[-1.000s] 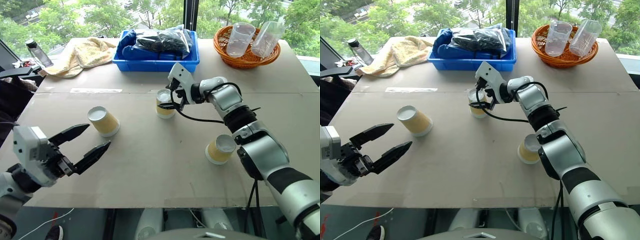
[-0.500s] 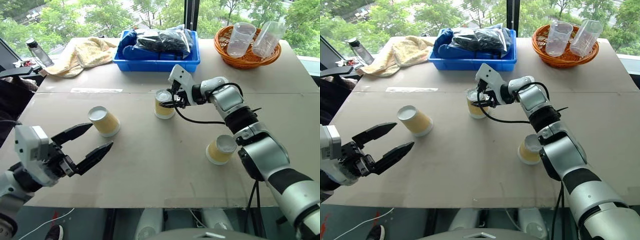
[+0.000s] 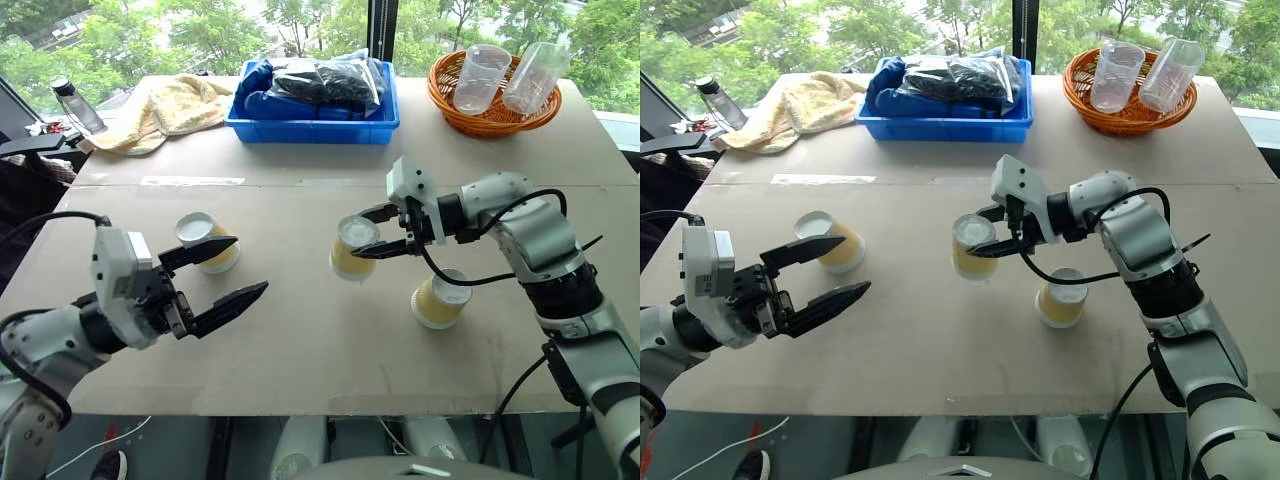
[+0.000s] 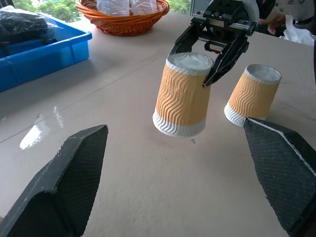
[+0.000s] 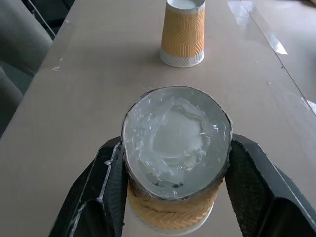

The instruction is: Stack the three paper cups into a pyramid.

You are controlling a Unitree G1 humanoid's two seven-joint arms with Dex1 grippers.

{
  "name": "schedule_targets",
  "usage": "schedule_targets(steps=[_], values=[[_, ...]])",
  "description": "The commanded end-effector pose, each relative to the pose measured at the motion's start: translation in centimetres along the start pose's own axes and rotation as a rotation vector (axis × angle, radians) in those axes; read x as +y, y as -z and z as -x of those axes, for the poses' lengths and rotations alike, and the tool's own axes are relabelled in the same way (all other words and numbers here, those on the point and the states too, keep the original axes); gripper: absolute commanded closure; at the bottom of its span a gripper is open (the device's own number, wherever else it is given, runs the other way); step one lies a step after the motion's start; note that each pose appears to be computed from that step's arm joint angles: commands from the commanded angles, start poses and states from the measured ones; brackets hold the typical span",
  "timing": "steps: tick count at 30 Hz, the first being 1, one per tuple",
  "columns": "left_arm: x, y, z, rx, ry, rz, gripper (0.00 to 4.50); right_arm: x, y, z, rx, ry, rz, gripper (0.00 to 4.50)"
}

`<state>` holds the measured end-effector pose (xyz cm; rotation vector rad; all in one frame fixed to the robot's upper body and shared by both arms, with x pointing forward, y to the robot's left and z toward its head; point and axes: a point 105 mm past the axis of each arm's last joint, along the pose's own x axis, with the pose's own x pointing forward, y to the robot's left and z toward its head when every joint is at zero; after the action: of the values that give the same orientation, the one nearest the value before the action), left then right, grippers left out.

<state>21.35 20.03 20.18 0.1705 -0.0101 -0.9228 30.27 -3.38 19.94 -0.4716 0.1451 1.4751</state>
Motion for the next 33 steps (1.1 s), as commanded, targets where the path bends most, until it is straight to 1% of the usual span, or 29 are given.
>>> schedule_targets(steps=[1,4,7,15,22,24,25,27,28,33], values=[[-0.1,-0.2,-0.2,0.005,0.044,-0.007,0.0,1.2,-1.2,1.2,-0.03,0.026,0.038,2.46],[0.0,-0.3,-0.4,0.004,0.06,-0.006,0.0,2.8,0.3,1.3,0.015,0.02,0.039,2.46],[0.0,-0.3,-0.7,0.005,0.079,-0.002,0.0,3.5,1.2,1.6,0.041,0.033,0.026,2.46],[-0.2,-0.5,-1.0,0.002,0.103,-0.003,0.0,3.9,3.1,2.2,0.098,0.075,0.022,2.46],[-0.2,-0.5,-1.0,0.005,0.11,0.0,0.0,3.8,3.8,2.9,0.114,0.081,-0.009,2.46],[-0.2,-0.5,-1.0,0.005,0.109,0.001,0.0,3.9,3.8,2.8,0.111,0.074,-0.018,1.46],[-0.1,-0.5,-1.0,0.007,0.109,0.001,0.0,4.0,3.8,2.8,0.106,0.068,-0.018,1.09],[-0.1,-0.4,-0.9,0.01,0.107,0.003,0.0,4.1,3.4,2.8,0.081,0.063,-0.022,0.13],[-0.1,-0.4,-0.8,0.01,0.106,0.003,0.0,4.1,3.1,2.8,0.066,0.058,-0.023,0.05],[0.0,-0.5,-0.7,-0.01,0.072,0.006,0.0,3.7,1.3,3.2,-0.022,0.086,-0.027,0.05]])
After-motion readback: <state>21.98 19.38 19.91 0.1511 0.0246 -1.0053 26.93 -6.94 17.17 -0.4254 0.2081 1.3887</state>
